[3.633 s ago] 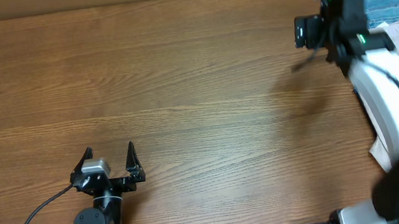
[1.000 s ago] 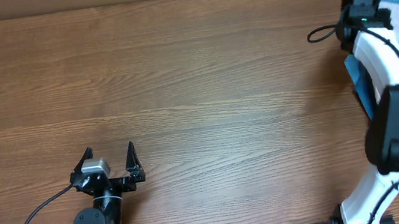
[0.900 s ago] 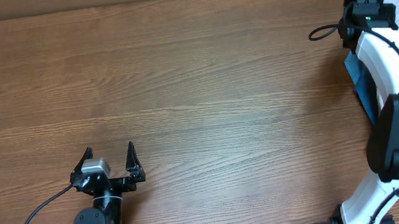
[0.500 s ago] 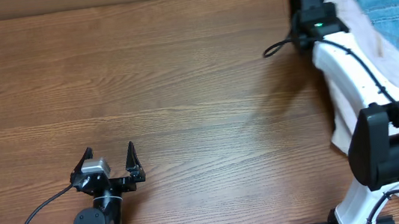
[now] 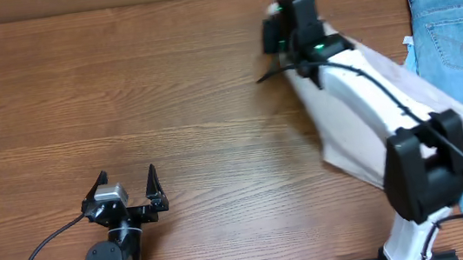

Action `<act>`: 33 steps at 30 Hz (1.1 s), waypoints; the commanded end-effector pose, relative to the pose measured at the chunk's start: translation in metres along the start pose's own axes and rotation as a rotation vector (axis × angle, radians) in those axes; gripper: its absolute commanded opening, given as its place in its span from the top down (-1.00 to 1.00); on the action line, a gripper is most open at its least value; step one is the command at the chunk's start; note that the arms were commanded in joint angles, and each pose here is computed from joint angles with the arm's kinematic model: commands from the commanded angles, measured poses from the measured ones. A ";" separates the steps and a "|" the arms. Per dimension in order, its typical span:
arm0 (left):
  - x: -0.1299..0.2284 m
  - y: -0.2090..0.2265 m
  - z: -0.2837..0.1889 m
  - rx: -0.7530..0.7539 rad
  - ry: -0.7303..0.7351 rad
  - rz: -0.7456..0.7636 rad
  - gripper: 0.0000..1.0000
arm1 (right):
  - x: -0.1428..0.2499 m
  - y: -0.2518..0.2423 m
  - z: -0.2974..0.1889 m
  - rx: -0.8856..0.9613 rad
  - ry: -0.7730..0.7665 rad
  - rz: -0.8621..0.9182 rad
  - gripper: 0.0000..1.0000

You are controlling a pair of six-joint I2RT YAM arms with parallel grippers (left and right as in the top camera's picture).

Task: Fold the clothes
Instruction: 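Grasp the khaki trousers with the right gripper and drag them leftward, then lay the khaki trousers flat at table center, release right gripper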

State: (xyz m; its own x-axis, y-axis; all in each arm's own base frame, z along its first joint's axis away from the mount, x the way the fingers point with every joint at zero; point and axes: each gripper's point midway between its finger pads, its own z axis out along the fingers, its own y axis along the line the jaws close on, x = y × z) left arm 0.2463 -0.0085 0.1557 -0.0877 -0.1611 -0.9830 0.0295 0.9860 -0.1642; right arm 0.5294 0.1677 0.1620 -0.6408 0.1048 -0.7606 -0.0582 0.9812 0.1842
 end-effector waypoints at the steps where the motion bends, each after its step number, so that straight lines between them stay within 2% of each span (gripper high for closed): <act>1: 0.000 -0.004 0.000 0.022 -0.004 -0.016 -0.99 | 0.046 0.087 0.025 -0.235 0.097 0.115 0.92; 7: 0.000 -0.004 0.000 0.022 -0.004 -0.016 -1.00 | 0.093 0.182 0.025 -0.456 0.159 0.137 0.92; 14: 0.000 -0.004 0.000 0.022 -0.004 -0.016 -1.00 | 0.129 0.269 -0.018 -0.625 0.207 0.146 0.92; 17: 0.000 -0.004 0.000 0.022 -0.004 -0.016 -1.00 | 0.140 0.282 -0.026 -0.635 0.219 0.127 0.92; 20: 0.000 -0.004 0.000 0.022 -0.004 -0.016 -1.00 | 0.144 0.282 -0.027 -0.629 0.230 0.118 0.78; 22: 0.000 -0.004 0.000 0.022 -0.004 -0.016 -1.00 | 0.144 0.283 -0.029 -0.639 0.228 0.097 0.78; 28: 0.000 -0.004 0.000 0.022 -0.004 -0.016 -1.00 | 0.111 0.280 -0.050 -0.641 0.179 -0.031 0.78; 29: 0.000 -0.004 0.000 0.022 -0.004 -0.016 -1.00 | 0.101 0.279 -0.057 -0.633 0.171 -0.052 0.72; 30: 0.000 -0.004 0.000 0.022 -0.004 -0.016 -1.00 | 0.084 0.278 -0.070 -0.627 0.162 -0.084 0.25; 31: 0.000 -0.004 0.000 0.022 -0.004 -0.016 -1.00 | 0.074 0.275 -0.076 -0.618 0.160 -0.092 0.05; 33: 0.000 -0.004 0.000 0.022 -0.004 -0.016 -1.00 | 0.057 0.267 -0.085 -0.585 0.159 -0.084 0.03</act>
State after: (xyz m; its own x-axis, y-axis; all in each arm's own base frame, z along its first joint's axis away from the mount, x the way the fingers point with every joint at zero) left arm 0.2463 -0.0085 0.1558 -0.0874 -0.1611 -0.9831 0.0300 0.9860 -0.1643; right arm 0.3925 0.4318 0.1138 -0.8305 -0.0883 -0.5500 -0.4115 0.7628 0.4989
